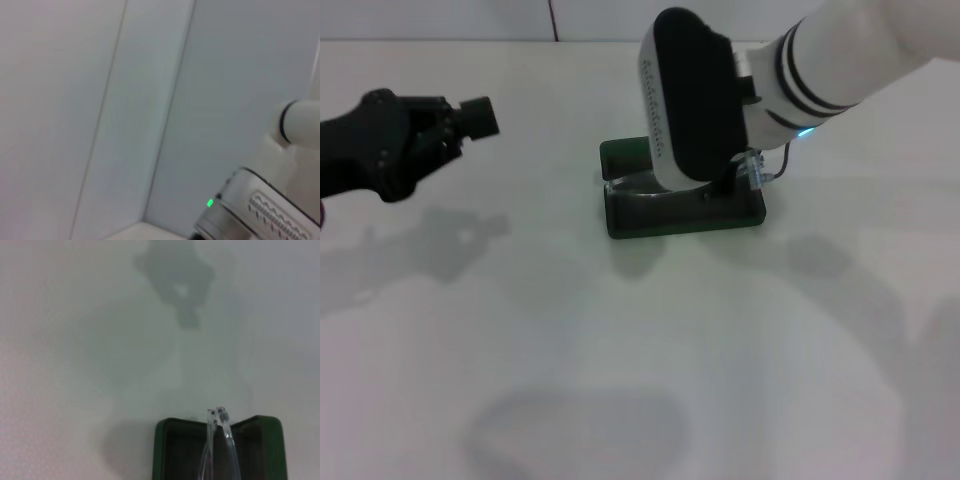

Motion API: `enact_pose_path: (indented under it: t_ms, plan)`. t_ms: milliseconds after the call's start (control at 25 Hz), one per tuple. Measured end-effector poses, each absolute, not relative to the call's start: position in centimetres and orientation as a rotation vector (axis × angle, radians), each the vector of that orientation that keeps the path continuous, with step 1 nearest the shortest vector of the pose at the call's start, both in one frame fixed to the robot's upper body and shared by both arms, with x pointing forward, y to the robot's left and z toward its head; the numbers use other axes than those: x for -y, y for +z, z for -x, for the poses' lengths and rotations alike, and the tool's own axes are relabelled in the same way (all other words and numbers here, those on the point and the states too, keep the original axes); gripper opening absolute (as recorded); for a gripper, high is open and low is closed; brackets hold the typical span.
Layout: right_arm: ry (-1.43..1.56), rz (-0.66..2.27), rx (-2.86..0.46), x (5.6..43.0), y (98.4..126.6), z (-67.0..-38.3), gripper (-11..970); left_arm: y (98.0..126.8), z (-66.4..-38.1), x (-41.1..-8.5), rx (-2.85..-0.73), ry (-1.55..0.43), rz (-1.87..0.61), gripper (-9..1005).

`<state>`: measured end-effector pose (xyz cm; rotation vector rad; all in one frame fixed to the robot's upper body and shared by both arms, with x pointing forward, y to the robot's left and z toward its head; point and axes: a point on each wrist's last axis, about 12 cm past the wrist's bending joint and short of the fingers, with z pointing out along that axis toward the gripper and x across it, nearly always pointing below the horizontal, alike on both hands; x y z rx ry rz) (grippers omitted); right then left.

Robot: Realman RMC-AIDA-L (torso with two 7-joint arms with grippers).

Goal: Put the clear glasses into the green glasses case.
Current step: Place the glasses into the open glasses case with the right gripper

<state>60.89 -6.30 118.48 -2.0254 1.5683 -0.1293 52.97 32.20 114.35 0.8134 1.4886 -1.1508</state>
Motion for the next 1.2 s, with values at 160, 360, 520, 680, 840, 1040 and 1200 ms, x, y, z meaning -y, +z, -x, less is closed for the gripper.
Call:
enact_pose_path:
  t_ms: [160,360,520,680,840,1040,1200]
  plan:
    - [-0.137,2.041,-1.57,5.7,118.1,-60.6,70,114.9,-53.1,-33.3,-1.474,-1.116,-0.769,49]
    - [-0.144,2.043,-1.581,5.6,118.2,-60.6,70,115.2,-52.9,-34.3,-1.471,-1.097,-0.737,49]
    - [-0.166,2.053,-1.583,5.6,118.1,-60.7,70,115.1,-52.7,-34.5,-1.48,-1.1,-0.728,49]
    - [-0.167,2.054,-1.588,5.7,117.9,-60.6,70,115.1,-52.7,-34.5,-1.487,-1.104,-0.726,49]
    - [-0.17,2.059,-1.602,6.1,117.4,-60.6,70,115.1,-52.9,-34.2,-1.486,-1.112,-0.733,49]
    - [-0.197,2.077,-1.596,6.3,116.6,-60.5,70,115.1,-53.0,-34.1,-1.488,-1.118,-0.733,49]
    - [-0.213,2.069,-1.584,6.3,116.5,-60.7,70,115.0,-53.0,-34.0,-1.488,-1.12,-0.729,49]
